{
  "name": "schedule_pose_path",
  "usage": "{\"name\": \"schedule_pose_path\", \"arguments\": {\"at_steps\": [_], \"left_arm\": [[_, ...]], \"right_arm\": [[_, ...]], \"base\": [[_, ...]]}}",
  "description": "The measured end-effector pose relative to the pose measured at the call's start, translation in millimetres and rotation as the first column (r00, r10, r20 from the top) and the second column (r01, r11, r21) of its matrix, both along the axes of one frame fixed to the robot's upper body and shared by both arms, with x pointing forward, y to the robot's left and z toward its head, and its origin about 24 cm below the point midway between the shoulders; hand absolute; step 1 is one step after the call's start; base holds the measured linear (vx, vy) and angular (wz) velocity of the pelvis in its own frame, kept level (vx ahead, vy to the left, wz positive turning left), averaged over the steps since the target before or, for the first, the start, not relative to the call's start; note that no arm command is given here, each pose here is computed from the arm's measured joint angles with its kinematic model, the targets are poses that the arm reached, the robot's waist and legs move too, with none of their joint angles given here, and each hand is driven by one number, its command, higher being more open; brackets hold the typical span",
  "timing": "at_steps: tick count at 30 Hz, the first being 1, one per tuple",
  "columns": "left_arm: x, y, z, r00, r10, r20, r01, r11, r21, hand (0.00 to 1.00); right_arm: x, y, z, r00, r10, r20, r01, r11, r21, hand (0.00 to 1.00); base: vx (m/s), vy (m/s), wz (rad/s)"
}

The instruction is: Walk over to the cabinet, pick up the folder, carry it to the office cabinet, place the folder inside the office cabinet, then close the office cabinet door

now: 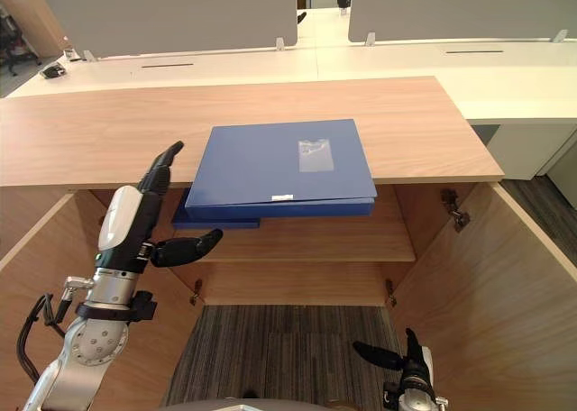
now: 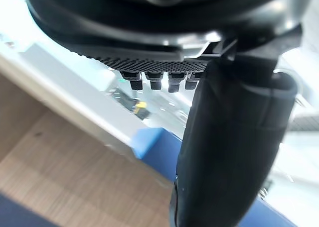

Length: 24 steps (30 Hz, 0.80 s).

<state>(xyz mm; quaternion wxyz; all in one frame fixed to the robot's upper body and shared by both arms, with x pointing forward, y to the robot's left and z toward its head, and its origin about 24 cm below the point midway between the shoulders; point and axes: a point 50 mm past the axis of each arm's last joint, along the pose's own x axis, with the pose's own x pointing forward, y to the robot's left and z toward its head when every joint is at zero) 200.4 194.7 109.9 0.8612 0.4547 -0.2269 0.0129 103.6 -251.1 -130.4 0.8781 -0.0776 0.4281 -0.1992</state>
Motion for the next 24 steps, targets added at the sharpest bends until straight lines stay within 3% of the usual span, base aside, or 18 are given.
{"name": "schedule_pose_path", "arguments": {"at_steps": [7,8,11,16,19,24], "left_arm": [[16,-7,-3,0.997,0.046,0.061,-0.054,0.988,0.148,1.00],[20,-6,-8,0.997,0.064,0.042,-0.071,0.983,0.167,0.00],[25,-2,-17,0.995,0.101,0.013,-0.102,0.973,0.207,0.00],[36,-4,-4,0.992,0.092,0.091,-0.111,0.964,0.241,0.00],[42,-7,9,0.985,0.078,0.152,-0.112,0.968,0.224,0.00],[36,-13,8,0.992,0.052,0.117,-0.069,0.987,0.142,0.00]], "right_arm": [[-9,-1,-2,1.000,-0.012,-0.021,0.012,1.000,-0.007,1.00],[-8,-1,-2,1.000,-0.012,-0.020,0.012,1.000,-0.007,1.00],[-9,0,-2,1.000,-0.011,-0.022,0.011,1.000,-0.006,1.00],[-7,2,-2,1.000,0.004,-0.022,-0.004,1.000,-0.002,1.00],[-5,4,-2,1.000,0.017,-0.018,-0.017,1.000,0.005,1.00],[0,5,2,1.000,0.022,0.012,-0.022,1.000,0.003,1.00]], "base": [[0.02,0.003,-0.12],[0.03,0.003,-0.02],[0.03,0.002,-0.04],[0.00,0.000,-0.01],[-0.03,-0.001,-0.09],[-0.04,0.000,-0.23]]}}
